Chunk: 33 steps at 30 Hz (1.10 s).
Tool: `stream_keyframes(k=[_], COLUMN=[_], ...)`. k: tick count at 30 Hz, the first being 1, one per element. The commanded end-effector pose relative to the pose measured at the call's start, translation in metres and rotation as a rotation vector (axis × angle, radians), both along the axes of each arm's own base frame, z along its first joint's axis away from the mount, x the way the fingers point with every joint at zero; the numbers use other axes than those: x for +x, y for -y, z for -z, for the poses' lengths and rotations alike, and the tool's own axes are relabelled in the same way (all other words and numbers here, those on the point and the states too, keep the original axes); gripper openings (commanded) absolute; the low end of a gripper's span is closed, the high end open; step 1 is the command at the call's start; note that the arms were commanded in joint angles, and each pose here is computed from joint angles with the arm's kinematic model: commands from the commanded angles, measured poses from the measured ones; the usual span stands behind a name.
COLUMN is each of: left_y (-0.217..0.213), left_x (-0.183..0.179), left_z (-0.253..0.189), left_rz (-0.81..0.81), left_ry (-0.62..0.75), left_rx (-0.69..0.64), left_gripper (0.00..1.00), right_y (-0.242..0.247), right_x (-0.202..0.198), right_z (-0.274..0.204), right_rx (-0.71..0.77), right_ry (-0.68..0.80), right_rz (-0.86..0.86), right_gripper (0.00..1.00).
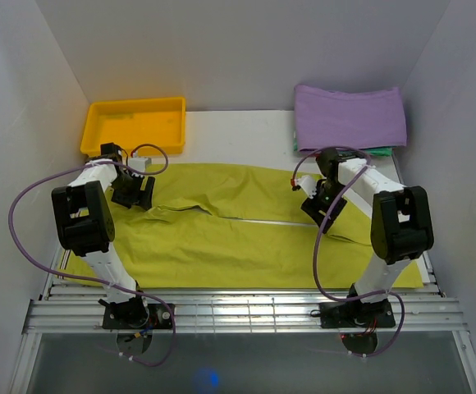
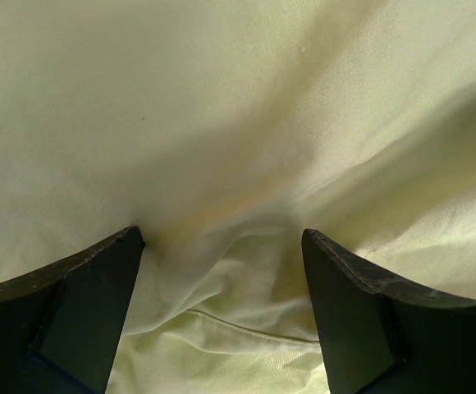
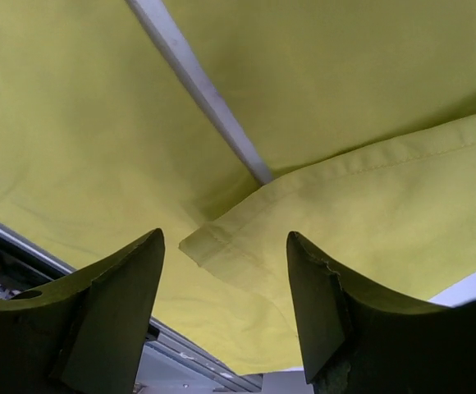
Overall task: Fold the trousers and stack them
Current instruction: Flatten the trousers out
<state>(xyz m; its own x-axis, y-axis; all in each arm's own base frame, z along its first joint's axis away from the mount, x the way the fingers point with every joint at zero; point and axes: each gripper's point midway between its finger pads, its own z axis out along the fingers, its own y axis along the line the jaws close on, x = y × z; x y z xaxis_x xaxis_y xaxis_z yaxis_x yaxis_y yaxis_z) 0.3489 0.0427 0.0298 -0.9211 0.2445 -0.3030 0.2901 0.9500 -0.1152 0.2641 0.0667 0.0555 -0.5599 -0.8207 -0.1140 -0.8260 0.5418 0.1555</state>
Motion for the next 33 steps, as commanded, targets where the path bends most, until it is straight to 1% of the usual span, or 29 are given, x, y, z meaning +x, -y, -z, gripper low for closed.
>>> stream_keyframes(k=[1, 3, 5, 9, 10, 11, 12, 14, 17, 18, 19, 20, 21, 22, 24, 25, 26, 27, 28, 32, 33], left_y=[-0.003, -0.004, -0.005, -0.013, -0.017, -0.021, -0.027, -0.034, -0.058, -0.075, -0.084, -0.090, -0.100, -0.104, -0.115, -0.117, -0.121, -0.126, -0.122, -0.131, -0.135], left_x=[0.010, 0.010, 0.012, 0.022, 0.025, 0.034, 0.037, 0.047, 0.072, 0.083, 0.093, 0.099, 0.109, 0.115, 0.124, 0.134, 0.140, 0.142, 0.149, 0.158, 0.158], left_z=[-0.027, -0.030, -0.033, -0.049, -0.054, -0.065, -0.070, -0.084, -0.116, -0.134, -0.137, -0.143, -0.159, -0.152, -0.152, -0.162, -0.153, -0.153, -0.158, -0.139, -0.123], left_rz=[-0.012, -0.014, -0.018, -0.031, -0.034, -0.037, -0.051, -0.057, -0.072, -0.093, -0.077, -0.066, -0.049, -0.028, 0.040, 0.068, 0.111, 0.132, 0.175, 0.289, 0.322], left_ry=[0.075, 0.081, 0.090, 0.135, 0.147, 0.182, 0.192, 0.230, 0.333, 0.392, 0.419, 0.441, 0.494, 0.489, 0.510, 0.548, 0.549, 0.560, 0.598, 0.612, 0.589], left_rx=[0.017, 0.019, 0.026, 0.060, 0.071, 0.081, 0.085, 0.081, 0.115, 0.138, 0.153, 0.153, 0.137, 0.128, 0.138, 0.139, 0.136, 0.124, 0.092, 0.099, 0.099], left_gripper=[0.90, 0.90, 0.90, 0.92, 0.93, 0.93, 0.94, 0.94, 0.93, 0.92, 0.91, 0.88, 0.85, 0.84, 0.81, 0.79, 0.77, 0.73, 0.70, 0.61, 0.59], right_y=[0.018, 0.022, 0.029, 0.036, 0.039, 0.042, 0.044, 0.056, 0.083, 0.091, 0.106, 0.114, 0.121, 0.137, 0.146, 0.151, 0.154, 0.157, 0.162, 0.178, 0.185], right_x=[0.014, 0.015, 0.016, 0.020, 0.022, 0.025, 0.031, 0.040, 0.065, 0.072, 0.085, 0.090, 0.094, 0.100, 0.105, 0.107, 0.110, 0.116, 0.117, 0.124, 0.123], right_z=[0.005, 0.010, 0.013, 0.009, 0.006, 0.003, -0.004, -0.012, -0.033, -0.036, -0.047, -0.050, -0.047, -0.052, -0.048, -0.046, -0.046, -0.045, -0.044, -0.037, -0.034], right_rx=[-0.163, -0.199, -0.252, -0.285, -0.291, -0.294, -0.294, -0.302, -0.316, -0.322, -0.328, -0.332, -0.338, -0.348, -0.350, -0.344, -0.348, -0.354, -0.360, -0.397, -0.406], right_ry=[0.108, 0.124, 0.147, 0.178, 0.190, 0.201, 0.227, 0.251, 0.317, 0.321, 0.351, 0.361, 0.352, 0.358, 0.352, 0.351, 0.359, 0.378, 0.379, 0.406, 0.404], right_rz=[0.030, 0.020, -0.005, -0.052, -0.058, -0.061, -0.073, -0.058, -0.020, -0.011, 0.009, 0.012, 0.012, 0.021, 0.017, 0.015, -0.007, -0.011, -0.018, -0.059, -0.065], right_gripper=[0.67, 0.67, 0.63, 0.32, 0.17, 0.10, 0.08, 0.08, 0.08, 0.08, 0.08, 0.08, 0.08, 0.08, 0.08, 0.08, 0.08, 0.08, 0.08, 0.08, 0.08])
